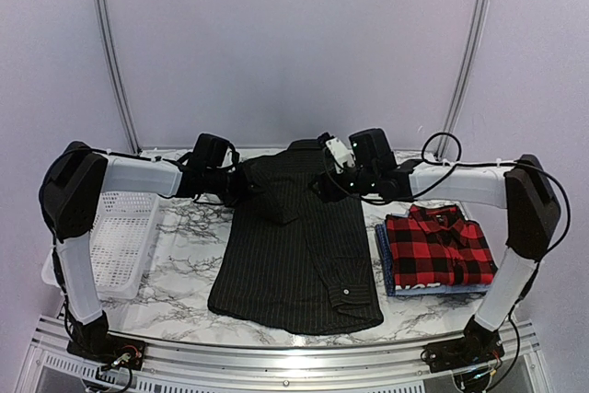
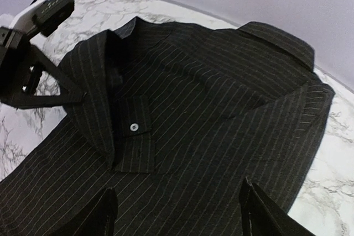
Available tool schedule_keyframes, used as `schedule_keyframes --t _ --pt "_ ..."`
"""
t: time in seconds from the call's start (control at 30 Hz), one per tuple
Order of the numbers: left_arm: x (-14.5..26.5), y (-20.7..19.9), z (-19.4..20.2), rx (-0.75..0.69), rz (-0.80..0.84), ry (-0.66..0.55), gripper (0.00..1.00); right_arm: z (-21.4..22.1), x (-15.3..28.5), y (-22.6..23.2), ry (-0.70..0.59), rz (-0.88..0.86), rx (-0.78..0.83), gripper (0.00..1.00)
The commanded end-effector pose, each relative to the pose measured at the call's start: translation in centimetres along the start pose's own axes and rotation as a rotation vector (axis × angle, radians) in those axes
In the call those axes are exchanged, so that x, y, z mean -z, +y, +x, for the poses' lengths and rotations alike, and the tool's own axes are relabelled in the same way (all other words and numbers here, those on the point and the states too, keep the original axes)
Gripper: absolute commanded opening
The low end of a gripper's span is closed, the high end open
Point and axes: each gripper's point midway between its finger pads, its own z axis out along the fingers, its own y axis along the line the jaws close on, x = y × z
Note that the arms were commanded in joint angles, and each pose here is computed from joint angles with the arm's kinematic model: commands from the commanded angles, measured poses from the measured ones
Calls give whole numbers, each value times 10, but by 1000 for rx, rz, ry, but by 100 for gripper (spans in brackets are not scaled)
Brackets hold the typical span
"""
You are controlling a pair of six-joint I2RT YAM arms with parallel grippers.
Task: Fold and stack the long sleeve shirts
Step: Pick up the sleeve from the center of the board, then pass from the left arm to the right
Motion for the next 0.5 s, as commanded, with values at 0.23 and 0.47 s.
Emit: schedule_keyframes --t 0.23,0.47 --pt "17 -13 -9 -25 25 -24 0 46 -50 66 52 -129 198 72" --pt "27 -29 -15 -25 60 -29 0 56 -67 77 27 -140 242 76"
